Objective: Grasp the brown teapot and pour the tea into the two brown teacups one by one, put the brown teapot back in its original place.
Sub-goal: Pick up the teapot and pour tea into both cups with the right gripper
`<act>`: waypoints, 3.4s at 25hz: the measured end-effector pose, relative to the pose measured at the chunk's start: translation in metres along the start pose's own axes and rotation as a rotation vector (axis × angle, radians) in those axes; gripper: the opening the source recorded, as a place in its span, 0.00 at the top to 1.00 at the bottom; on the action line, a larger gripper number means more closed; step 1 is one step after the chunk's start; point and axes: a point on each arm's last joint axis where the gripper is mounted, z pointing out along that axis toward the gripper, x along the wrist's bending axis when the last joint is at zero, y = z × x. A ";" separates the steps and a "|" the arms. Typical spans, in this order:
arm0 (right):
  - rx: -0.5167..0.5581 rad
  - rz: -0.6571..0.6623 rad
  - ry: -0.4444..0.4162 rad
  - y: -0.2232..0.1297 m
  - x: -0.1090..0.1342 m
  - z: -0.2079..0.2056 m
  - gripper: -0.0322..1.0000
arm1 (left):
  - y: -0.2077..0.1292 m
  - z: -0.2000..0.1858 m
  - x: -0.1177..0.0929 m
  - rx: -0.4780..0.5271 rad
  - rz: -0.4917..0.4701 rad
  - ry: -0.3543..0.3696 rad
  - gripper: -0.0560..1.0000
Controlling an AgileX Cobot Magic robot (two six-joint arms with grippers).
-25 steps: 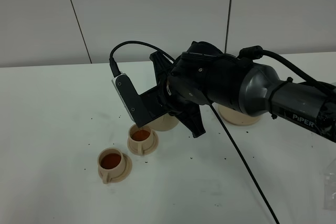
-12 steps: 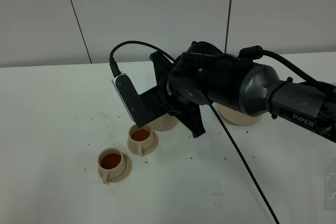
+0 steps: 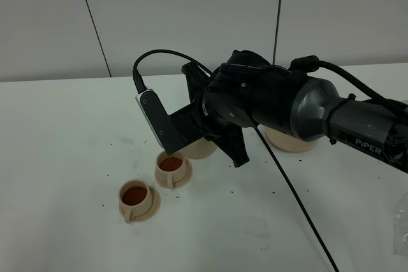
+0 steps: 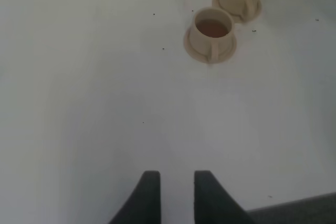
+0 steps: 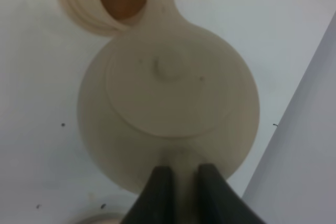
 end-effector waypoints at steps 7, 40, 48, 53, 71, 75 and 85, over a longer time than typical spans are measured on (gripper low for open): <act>-0.001 0.003 -0.003 0.000 0.000 0.000 0.87 | 0.000 0.000 0.000 0.000 0.000 0.000 0.73; 0.013 -0.031 -0.009 0.003 0.000 -0.001 0.87 | 0.000 0.000 0.000 0.000 0.000 0.000 0.73; 0.014 -0.031 -0.008 0.003 0.000 -0.001 0.87 | 0.000 0.000 0.000 0.000 0.000 0.000 0.73; 0.014 -0.031 -0.008 0.003 0.000 -0.001 0.87 | 0.000 0.000 0.000 0.000 0.000 0.000 0.73; 0.014 -0.031 -0.008 0.003 0.000 -0.001 0.87 | 0.000 0.000 0.000 0.000 0.000 0.000 0.73; 0.014 -0.031 -0.008 0.003 0.000 -0.001 0.87 | 0.000 0.000 0.000 0.000 0.000 0.000 0.73; 0.011 -0.021 -0.007 0.003 0.000 -0.001 0.87 | 0.000 0.000 0.000 0.000 0.000 0.000 0.73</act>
